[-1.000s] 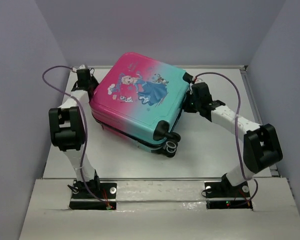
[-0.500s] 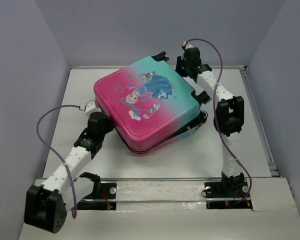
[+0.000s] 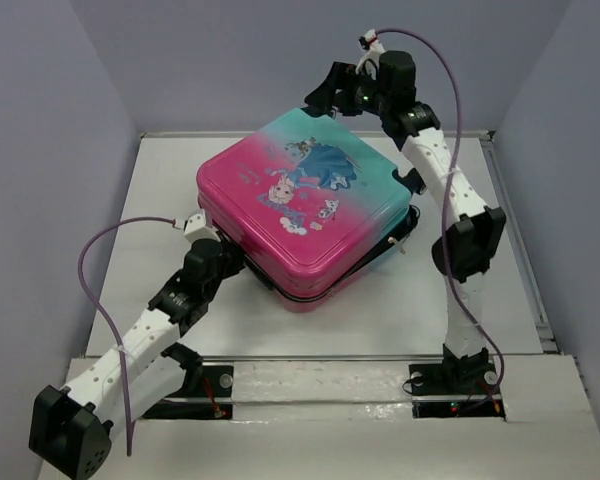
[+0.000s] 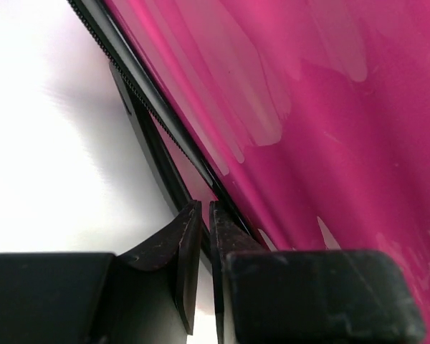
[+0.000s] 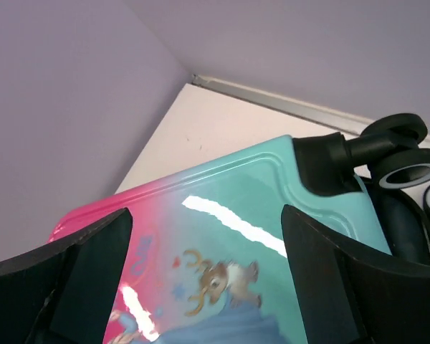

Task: Pack the luggage

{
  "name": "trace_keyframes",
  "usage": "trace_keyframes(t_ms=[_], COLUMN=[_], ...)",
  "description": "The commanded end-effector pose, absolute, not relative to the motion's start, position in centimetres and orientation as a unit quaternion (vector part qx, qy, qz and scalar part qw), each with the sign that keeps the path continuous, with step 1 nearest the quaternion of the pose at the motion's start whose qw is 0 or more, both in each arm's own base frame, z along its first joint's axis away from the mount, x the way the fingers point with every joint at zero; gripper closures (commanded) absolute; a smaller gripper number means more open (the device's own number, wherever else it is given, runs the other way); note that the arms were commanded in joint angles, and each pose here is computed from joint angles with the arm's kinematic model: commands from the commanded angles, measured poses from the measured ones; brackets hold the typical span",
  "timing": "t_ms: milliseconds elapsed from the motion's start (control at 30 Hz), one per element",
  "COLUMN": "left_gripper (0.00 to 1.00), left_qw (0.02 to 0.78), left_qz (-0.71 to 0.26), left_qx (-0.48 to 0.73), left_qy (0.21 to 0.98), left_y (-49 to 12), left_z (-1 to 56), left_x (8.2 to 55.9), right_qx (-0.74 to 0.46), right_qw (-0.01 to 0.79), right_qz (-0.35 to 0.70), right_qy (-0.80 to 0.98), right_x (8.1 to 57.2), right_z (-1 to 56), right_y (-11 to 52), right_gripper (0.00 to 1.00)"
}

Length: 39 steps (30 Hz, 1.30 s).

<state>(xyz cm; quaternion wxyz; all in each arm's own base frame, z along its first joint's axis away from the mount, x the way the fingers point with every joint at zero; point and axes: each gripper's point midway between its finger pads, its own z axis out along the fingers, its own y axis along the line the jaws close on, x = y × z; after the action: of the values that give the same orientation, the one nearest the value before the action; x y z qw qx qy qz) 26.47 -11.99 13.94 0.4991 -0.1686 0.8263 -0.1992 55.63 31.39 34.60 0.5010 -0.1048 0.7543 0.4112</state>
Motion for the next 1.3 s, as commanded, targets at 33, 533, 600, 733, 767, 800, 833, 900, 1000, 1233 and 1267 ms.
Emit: trace_keyframes(t_ms=[33,533,600,733,767,800,833,900,1000,1233,1267], left_gripper=[0.77,0.1,0.1,0.27,0.35,0.47,0.53,0.69,0.75,0.76,0.76], left_qw=[0.59,0.612,0.612,0.593,0.588,0.583,0.57,0.558,0.546,0.522,0.527], left_qz=[-0.277,-0.205,-0.204,-0.199,-0.205,-0.211,-0.222,-0.236,-0.245,-0.28,-0.276], left_qx=[-0.159,-0.234,-0.237,-0.23,-0.227,-0.225,-0.22,-0.209,-0.193,-0.158,-0.159], left_qy=[0.741,0.728,0.726,0.745,0.749,0.752,0.76,0.768,0.778,0.79,0.788], left_y=[-15.0,-9.8,-9.5,-9.2,-9.4,-9.6,-10.2,-10.9,-11.6,-14.1,-14.0], left_z=[24.2,23.1,22.8,19.8,19.2,18.6,17.5,16.3,14.9,13.1,13.4], left_x=[30.9,29.3,28.8,27.4,27.2,27.0,26.7,26.4,26.1,25.7,25.8], right_qx=[-0.104,0.111,0.115,0.129,0.128,0.129,0.128,0.129,0.116,0.039,0.038], right_qw=[0.633,0.515,0.509,0.465,0.461,0.457,0.451,0.465,0.496,0.557,0.56], right_qz=[0.352,0.163,0.164,0.139,0.135,0.13,0.128,0.134,0.164,0.227,0.231], right_qy=[0.681,0.834,0.837,0.865,0.868,0.87,0.874,0.866,0.845,0.798,0.794], right_x=[46.6,27.2,26.8,28.3,28.8,29.4,30.5,32.3,36.7,45.1,45.7], right_z=[48.3,19.3,18.4,14.8,14.0,13.4,12.5,13.0,14.2,18.4,18.7], right_y=[23.6,8.9,8.8,9.1,9.2,9.3,9.7,10.0,10.9,12.9,12.7], right_gripper=[0.29,0.93,0.93,0.93,0.93,0.93,0.93,0.93,0.93,0.93,0.93])
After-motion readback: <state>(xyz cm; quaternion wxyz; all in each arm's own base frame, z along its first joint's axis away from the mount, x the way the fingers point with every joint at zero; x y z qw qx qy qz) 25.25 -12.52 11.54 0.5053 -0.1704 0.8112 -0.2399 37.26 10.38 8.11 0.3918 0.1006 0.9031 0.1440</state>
